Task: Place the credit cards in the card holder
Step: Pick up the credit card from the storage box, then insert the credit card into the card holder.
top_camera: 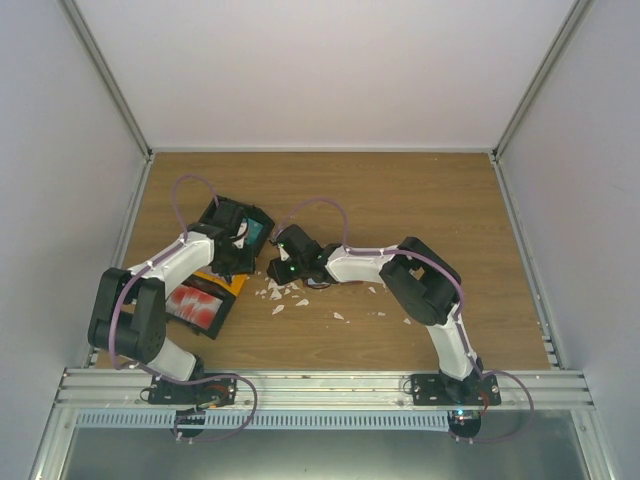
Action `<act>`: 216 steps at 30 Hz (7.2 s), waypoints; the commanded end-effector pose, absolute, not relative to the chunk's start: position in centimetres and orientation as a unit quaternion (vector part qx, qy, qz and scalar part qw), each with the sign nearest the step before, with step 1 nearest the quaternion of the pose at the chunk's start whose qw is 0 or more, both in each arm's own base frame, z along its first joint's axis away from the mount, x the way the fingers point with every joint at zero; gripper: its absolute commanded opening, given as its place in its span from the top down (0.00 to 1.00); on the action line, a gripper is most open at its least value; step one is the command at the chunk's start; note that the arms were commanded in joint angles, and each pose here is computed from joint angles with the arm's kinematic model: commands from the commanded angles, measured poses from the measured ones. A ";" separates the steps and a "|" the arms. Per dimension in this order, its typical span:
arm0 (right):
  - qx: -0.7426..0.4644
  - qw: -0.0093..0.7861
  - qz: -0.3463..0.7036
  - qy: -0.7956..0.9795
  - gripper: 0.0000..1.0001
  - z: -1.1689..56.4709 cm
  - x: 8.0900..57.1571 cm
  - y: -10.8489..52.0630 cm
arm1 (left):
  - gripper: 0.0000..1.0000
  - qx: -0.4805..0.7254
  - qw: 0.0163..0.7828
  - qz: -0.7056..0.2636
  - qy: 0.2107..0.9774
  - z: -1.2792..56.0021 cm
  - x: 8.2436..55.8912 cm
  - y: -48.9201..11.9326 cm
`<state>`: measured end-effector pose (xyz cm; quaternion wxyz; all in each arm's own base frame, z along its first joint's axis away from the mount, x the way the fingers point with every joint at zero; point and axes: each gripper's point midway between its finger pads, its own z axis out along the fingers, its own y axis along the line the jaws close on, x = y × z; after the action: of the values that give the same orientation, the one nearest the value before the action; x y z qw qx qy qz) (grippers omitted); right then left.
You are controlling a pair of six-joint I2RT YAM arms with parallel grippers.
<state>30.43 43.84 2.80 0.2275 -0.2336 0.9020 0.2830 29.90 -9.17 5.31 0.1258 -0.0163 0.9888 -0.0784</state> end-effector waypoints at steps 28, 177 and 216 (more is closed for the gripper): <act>-0.218 0.237 0.281 0.904 0.71 3.5 30.9 43.1 | 0.70 -0.017 0.147 -0.082 0.986 8.2 30.0 -9.5; -0.026 0.174 0.060 0.983 0.77 -1.8 29.1 19.3 | 1.00 -0.128 0.241 -0.421 0.865 3.4 33.2 -31.0; -0.012 0.200 0.114 0.973 0.76 1.0 29.4 20.5 | 0.60 -0.040 0.206 -0.377 0.902 3.1 31.8 -32.3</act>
<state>31.62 21.42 2.12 0.2424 -0.0162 0.9627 0.1188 32.85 -33.05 3.53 0.2185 -0.0511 0.8830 -0.4123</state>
